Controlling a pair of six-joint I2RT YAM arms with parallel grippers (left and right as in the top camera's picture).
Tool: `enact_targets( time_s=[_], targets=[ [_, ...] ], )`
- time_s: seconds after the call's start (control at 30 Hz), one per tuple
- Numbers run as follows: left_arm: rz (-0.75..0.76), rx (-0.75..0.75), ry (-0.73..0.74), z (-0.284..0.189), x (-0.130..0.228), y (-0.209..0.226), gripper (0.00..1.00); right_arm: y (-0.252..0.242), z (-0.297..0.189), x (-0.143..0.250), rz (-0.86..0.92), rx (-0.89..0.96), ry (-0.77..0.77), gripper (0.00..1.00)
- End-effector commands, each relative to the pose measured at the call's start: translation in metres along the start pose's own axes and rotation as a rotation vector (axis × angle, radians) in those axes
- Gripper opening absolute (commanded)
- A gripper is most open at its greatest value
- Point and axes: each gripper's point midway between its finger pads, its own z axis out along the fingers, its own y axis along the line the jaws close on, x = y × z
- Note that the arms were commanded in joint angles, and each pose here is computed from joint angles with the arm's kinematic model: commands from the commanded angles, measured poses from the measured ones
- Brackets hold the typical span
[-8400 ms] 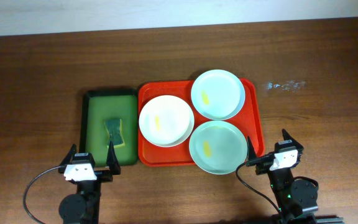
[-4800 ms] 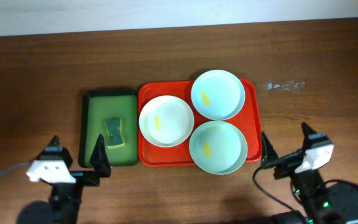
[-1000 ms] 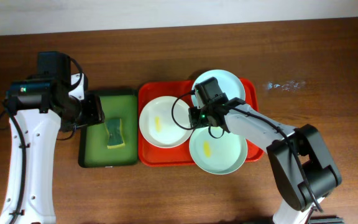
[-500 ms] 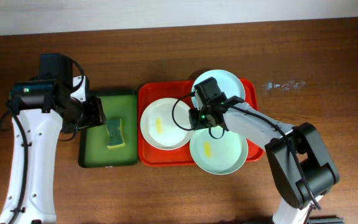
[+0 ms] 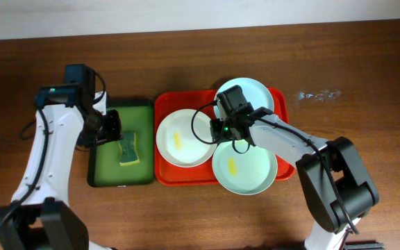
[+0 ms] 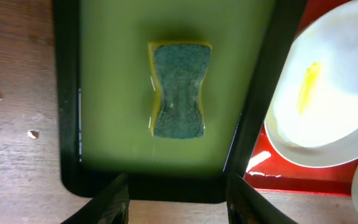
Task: Clean dirty plates on tray and stack at the side
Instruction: 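Grasp the green-yellow sponge in the green tray with the left gripper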
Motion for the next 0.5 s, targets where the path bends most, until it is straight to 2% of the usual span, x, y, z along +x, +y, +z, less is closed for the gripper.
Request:
enact_targets(
  time_s=[0.0, 0.1, 0.3, 0.4, 0.47],
  targets=[
    [0.026, -0.013, 0.046, 0.020, 0.001, -0.010, 0.46, 0.003, 0.002, -0.004, -0.011, -0.003, -0.008, 0.05],
    [-0.050, -0.082, 0.046, 0.039, -0.002, -0.010, 0.47, 0.003, 0.002, -0.004, -0.011, -0.003, -0.007, 0.05],
    [-0.056, -0.105, 0.053, 0.080, 0.000, -0.004, 0.46, 0.003, 0.002, -0.004, -0.011, -0.003, -0.008, 0.05],
    [-0.055, -0.101, 0.039, 0.097, 0.004, -0.002, 0.39, 0.003, 0.002, -0.004, -0.011, -0.003, -0.008, 0.05],
    [-0.054, -0.098, 0.028, 0.101, 0.003, -0.002, 0.39, 0.003, 0.002, -0.005, -0.012, -0.004, -0.010, 0.05]
  ],
)
